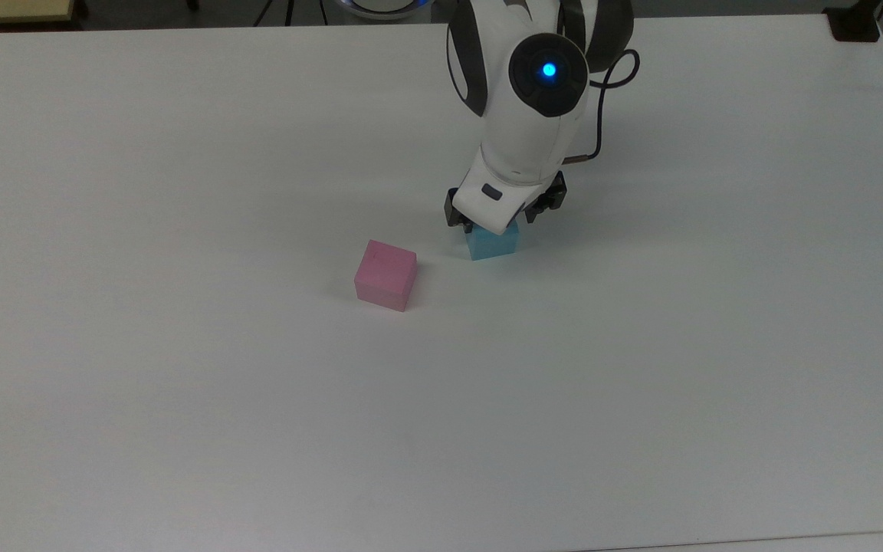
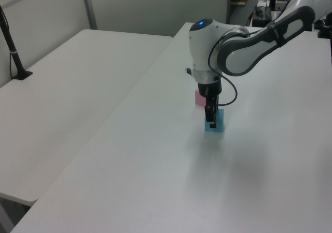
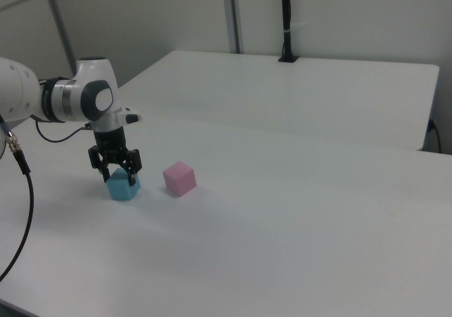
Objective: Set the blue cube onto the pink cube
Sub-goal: 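Close the gripper on the light-blue cube, then lift the blue cube and carry it over the pink cube, lowering onto it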
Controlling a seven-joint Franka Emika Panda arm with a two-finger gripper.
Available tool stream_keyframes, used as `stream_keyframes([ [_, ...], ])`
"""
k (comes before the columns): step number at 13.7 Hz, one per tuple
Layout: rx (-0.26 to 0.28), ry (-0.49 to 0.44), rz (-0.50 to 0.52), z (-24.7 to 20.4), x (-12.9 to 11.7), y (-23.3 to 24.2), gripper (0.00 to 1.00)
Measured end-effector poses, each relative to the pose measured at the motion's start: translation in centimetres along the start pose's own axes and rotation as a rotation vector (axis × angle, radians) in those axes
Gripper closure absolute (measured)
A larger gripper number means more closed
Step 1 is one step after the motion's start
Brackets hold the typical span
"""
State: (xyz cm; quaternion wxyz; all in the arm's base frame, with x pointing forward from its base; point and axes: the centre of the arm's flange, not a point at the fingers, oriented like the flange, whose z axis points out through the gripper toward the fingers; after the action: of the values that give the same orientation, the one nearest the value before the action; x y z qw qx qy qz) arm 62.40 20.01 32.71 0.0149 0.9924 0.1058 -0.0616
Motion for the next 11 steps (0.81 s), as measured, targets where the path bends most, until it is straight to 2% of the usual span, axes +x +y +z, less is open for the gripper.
stream_keyframes([
  [2,0.0,0.0,0.011,0.1,0.1,-0.1,0.36],
  [3,0.0,0.005,0.018,-0.3,0.1,0.1,0.42],
  [7,-0.007,-0.016,0.086,-5.8,0.1,4.5,0.43],
  [9,-0.001,0.01,0.139,-8.8,0.0,8.1,0.43],
  [11,-0.004,0.029,0.187,-9.9,-0.1,11.5,0.43],
])
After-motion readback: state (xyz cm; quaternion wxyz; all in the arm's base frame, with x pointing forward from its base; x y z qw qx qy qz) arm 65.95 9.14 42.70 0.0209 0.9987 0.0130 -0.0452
